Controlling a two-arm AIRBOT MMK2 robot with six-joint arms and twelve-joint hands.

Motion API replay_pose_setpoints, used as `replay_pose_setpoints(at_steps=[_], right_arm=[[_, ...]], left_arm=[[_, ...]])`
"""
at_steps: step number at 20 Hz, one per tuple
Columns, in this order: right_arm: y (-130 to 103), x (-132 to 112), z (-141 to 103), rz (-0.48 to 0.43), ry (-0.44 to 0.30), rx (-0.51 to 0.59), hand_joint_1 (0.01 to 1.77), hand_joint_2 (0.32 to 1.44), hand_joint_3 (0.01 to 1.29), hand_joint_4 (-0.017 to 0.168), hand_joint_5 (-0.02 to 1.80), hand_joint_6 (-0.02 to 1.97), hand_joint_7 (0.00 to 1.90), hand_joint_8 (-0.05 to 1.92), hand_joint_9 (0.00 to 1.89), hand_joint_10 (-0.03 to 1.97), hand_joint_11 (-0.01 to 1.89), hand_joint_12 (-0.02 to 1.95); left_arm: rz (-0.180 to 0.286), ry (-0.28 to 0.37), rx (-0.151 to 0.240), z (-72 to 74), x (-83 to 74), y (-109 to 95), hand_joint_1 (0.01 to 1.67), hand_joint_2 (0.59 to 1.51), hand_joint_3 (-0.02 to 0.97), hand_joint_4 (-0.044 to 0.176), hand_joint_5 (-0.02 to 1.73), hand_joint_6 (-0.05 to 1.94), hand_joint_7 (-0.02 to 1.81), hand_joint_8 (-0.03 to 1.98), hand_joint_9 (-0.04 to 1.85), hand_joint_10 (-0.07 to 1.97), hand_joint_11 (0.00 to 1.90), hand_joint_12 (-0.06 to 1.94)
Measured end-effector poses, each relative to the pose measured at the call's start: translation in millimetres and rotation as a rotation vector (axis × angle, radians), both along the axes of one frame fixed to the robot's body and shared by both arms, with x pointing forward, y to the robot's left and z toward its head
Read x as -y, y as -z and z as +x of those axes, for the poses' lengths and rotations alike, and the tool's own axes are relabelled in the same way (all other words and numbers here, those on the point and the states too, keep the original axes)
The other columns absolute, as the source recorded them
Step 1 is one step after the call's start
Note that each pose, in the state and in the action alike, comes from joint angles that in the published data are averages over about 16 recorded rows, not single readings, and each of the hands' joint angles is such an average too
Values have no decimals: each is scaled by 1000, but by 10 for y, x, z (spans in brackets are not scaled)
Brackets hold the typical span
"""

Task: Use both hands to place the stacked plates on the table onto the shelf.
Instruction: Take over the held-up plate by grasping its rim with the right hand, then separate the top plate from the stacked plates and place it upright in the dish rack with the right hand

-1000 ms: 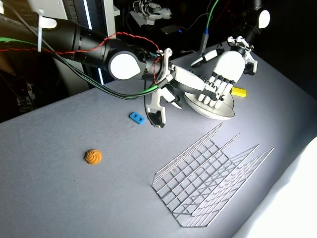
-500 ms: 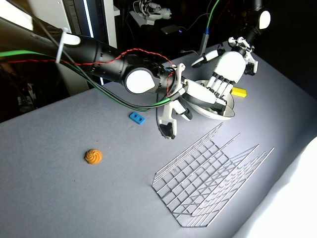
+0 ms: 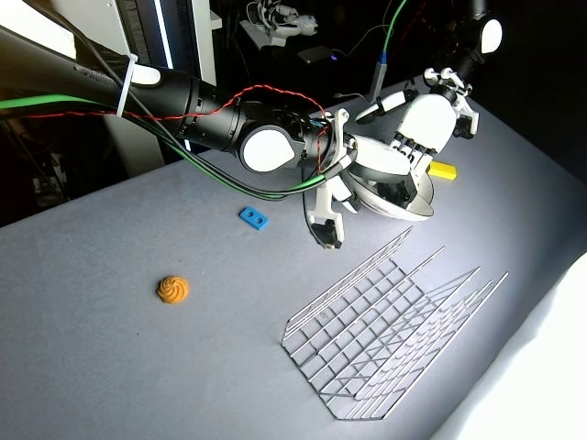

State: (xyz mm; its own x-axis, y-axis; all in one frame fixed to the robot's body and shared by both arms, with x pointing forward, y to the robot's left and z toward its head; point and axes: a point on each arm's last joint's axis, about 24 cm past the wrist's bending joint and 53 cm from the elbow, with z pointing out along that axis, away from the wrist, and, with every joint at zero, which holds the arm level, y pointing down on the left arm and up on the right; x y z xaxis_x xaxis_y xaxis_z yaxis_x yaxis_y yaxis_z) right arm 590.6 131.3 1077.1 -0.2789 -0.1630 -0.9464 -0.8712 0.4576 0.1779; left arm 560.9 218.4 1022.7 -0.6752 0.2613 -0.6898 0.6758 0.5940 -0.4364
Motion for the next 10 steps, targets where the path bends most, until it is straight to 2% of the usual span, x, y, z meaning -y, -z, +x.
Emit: replay_pose_setpoints(at_steps=[4,10], right_arm=[[-38,-22,-3,22,3,-9,1250,983,19,-5,722,610,805,515,859,646,702,1075],[-76,-45,-5,43,7,-22,1250,958,18,0,758,749,865,696,1000,596,779,1051]], left_arm=[[3,-16,17,55,-76,-119,22,952,26,3,21,18,3,-8,18,4,14,2],[7,-49,46,119,-226,-375,22,952,26,3,21,18,12,-4,18,4,14,0]])
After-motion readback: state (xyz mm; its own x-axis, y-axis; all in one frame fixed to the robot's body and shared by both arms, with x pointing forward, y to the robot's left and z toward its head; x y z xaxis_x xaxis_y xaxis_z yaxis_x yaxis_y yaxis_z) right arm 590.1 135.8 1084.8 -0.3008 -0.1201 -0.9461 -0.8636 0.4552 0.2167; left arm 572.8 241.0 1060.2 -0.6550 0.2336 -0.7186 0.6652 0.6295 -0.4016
